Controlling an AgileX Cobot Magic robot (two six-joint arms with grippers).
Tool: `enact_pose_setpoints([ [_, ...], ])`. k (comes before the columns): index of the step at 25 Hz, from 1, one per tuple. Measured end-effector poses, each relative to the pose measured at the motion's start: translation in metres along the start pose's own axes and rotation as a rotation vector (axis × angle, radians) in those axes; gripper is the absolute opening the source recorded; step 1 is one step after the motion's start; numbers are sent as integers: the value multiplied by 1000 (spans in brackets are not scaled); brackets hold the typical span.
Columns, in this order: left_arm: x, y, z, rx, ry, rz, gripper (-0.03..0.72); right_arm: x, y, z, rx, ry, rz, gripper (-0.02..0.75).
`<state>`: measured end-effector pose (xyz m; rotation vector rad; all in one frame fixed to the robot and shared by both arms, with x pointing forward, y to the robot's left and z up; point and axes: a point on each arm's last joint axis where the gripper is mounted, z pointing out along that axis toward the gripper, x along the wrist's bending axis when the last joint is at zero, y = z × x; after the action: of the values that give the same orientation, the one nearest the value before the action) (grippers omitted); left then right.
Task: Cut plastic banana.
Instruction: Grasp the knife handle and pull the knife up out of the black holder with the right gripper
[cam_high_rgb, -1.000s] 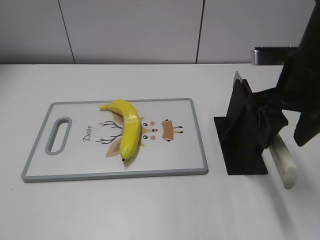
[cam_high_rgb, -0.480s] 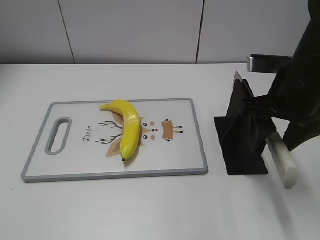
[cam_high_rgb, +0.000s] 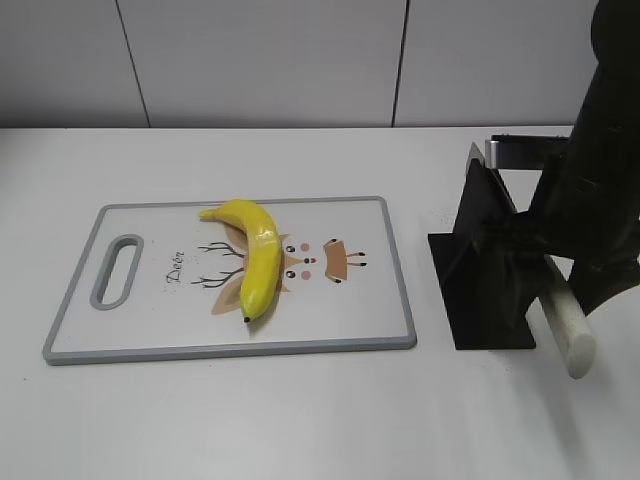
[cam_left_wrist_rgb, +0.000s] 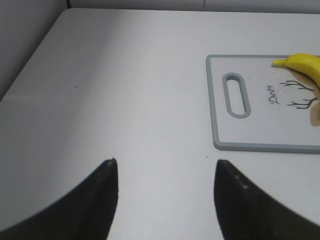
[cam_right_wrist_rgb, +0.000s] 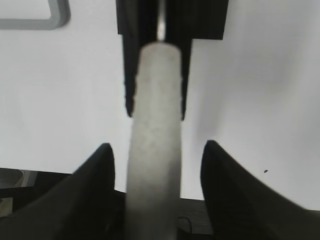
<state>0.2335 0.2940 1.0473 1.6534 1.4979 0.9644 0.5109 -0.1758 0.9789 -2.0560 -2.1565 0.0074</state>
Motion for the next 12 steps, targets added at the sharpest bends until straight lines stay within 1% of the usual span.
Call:
enact_pose_setpoints([
  [4,0,0,0,0,0,0,567,0,-1,0,13,-3,-3,309],
  [7,0,0,0,0,0,0,565,1,-3,0,26,-2,-2,160],
  [12,0,0,0,0,0,0,549,1,-3,0,29,4,1,167],
])
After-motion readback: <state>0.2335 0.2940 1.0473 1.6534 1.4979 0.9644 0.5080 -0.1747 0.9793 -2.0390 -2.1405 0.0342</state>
